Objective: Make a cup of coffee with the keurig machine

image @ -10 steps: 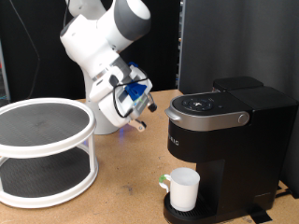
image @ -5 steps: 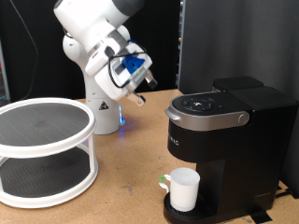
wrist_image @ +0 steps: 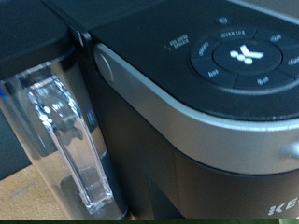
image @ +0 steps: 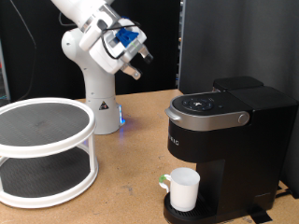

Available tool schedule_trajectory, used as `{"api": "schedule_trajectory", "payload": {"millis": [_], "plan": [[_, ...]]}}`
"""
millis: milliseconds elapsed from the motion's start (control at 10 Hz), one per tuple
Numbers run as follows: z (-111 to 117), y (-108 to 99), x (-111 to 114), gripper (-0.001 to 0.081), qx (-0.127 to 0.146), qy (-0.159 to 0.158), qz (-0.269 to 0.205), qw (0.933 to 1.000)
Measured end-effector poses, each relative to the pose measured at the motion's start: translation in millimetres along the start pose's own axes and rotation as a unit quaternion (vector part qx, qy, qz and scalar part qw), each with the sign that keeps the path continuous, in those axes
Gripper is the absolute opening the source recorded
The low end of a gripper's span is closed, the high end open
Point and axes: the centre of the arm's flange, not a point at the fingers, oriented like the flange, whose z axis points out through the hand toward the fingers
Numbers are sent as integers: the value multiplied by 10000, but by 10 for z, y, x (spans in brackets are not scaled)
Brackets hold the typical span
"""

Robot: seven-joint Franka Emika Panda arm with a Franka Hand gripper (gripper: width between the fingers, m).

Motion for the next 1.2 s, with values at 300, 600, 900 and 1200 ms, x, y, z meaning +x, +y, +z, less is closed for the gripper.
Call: {"api": "schedule_trajectory", "payload": {"millis": [300, 600, 900, 1200], "plan": [[-177, -114, -22, 805, 2, 27, 62, 10000], [-159, -128, 4, 805, -17, -27, 40, 10000], [-116, -316, 190, 805, -313, -295, -136, 9990], [-45, -543, 462, 805, -676, -1041, -435, 9913]]}}
